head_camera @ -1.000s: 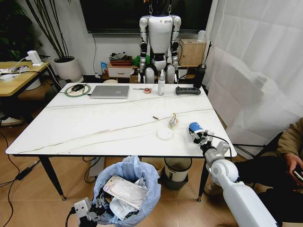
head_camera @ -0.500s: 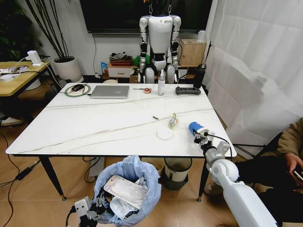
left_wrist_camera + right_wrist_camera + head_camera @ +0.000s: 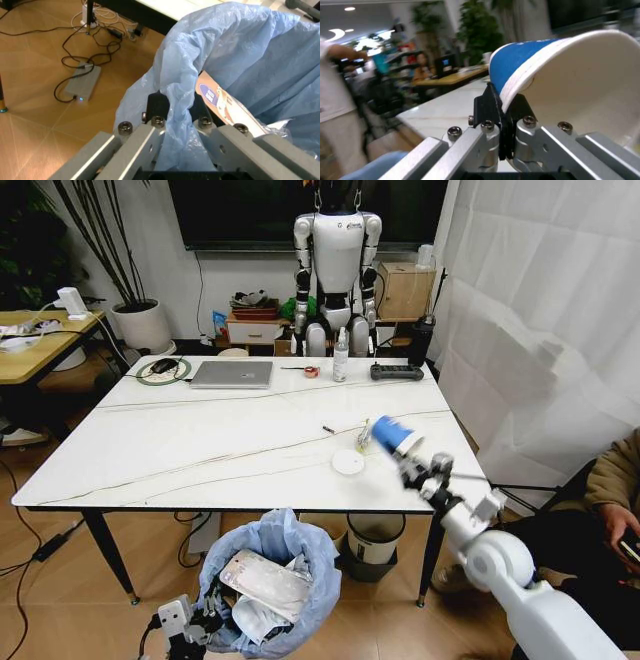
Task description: Pick up the trash bin and place the trash from the table into it.
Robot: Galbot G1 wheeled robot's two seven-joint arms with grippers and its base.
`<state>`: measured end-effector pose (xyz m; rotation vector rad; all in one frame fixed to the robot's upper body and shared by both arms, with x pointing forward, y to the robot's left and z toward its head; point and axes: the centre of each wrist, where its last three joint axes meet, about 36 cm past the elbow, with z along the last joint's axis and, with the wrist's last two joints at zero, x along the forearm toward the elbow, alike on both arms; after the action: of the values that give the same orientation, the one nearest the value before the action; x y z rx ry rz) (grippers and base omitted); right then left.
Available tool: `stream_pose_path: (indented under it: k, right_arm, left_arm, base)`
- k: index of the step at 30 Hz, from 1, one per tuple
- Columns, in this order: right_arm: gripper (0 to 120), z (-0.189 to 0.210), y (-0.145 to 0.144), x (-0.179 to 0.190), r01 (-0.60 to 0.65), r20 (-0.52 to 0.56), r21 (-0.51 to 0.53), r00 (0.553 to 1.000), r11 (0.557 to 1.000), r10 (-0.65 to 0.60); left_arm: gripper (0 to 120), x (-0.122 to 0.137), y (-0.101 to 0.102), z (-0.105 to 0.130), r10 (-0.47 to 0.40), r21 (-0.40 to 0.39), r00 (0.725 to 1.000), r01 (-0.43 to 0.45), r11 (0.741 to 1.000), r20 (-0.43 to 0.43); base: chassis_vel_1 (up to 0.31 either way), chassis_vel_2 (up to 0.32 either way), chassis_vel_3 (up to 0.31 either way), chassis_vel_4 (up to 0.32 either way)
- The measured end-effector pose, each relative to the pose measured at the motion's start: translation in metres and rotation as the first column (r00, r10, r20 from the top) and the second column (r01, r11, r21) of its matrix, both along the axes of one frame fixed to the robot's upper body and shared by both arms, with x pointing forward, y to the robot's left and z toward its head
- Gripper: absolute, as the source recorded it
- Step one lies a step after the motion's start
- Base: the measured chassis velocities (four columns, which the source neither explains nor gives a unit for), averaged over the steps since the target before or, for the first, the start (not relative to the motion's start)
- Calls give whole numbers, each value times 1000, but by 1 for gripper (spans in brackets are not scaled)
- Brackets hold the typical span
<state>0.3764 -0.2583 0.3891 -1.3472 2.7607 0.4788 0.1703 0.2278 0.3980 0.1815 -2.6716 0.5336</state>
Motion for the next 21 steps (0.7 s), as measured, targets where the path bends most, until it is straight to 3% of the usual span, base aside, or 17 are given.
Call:
stream_pose_path:
  k: [5,10,21]
  right_arm:
    - [0,10,49,-27,-237,41,20,971,971,236]
    - [0,1,80,-42,-378,39,-7,925,926,378]
    - [0,-28,95,-37,-396,-14,-78,918,915,396]
  left_arm:
    - [0,0,-1,6,-3,6,1000,3,1000,9]
    - [0,1,-1,7,-3,11,1000,3,1000,9]
    - [0,2,-3,9,1,7,1000,-2,1000,13]
  base:
    - [0,0,0,0]
    - [0,0,0,0]
    - [0,0,0,0]
